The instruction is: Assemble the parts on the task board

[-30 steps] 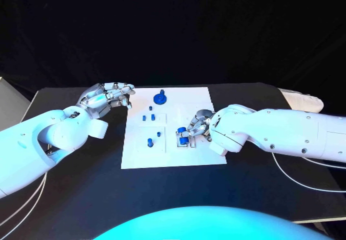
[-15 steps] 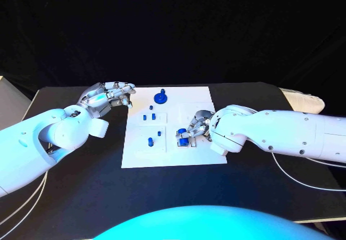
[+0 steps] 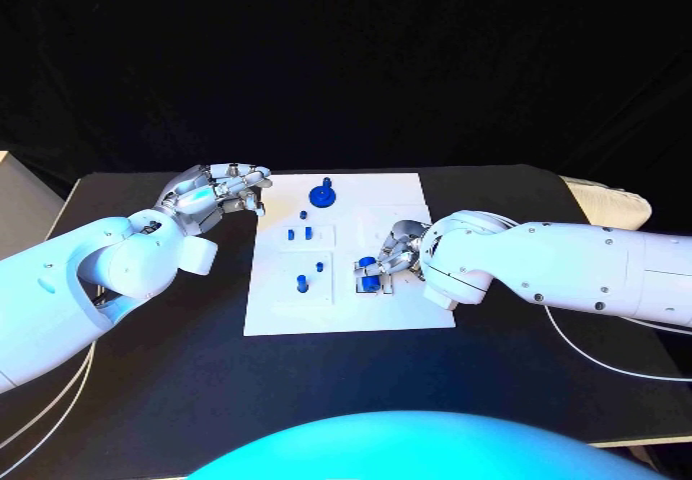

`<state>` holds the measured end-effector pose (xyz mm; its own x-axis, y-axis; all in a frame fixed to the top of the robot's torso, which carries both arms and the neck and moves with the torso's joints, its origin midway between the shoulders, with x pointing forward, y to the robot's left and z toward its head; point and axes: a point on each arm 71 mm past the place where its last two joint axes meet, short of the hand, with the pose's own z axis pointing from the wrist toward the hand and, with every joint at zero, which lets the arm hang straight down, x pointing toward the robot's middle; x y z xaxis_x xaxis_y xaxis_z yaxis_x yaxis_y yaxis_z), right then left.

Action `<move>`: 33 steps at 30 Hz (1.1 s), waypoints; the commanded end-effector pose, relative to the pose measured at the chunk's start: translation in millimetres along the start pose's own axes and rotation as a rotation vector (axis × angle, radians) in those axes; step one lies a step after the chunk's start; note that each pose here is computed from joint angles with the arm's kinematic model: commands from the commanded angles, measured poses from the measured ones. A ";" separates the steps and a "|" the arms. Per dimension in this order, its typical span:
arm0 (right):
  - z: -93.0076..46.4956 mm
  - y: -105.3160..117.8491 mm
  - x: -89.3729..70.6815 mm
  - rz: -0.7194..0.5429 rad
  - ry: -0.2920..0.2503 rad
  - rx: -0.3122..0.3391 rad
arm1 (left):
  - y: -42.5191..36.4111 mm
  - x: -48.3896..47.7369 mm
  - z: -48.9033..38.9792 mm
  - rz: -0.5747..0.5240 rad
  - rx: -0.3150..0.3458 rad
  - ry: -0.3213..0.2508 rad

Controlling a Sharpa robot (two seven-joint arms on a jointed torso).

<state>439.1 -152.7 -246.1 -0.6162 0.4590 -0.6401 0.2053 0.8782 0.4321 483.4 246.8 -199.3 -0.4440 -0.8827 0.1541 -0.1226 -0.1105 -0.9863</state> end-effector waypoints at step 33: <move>0.0 1.6 7.0 -0.065 0.007 -0.002 | -0.1 1.8 0.2 -0.003 0.001 0.020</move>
<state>436.1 -147.5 -249.0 -0.6314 0.4135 -0.6560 0.1621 0.8976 0.4098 483.4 247.1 -199.6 -0.4450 -0.8822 0.1538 -0.1251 -0.1088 -0.9862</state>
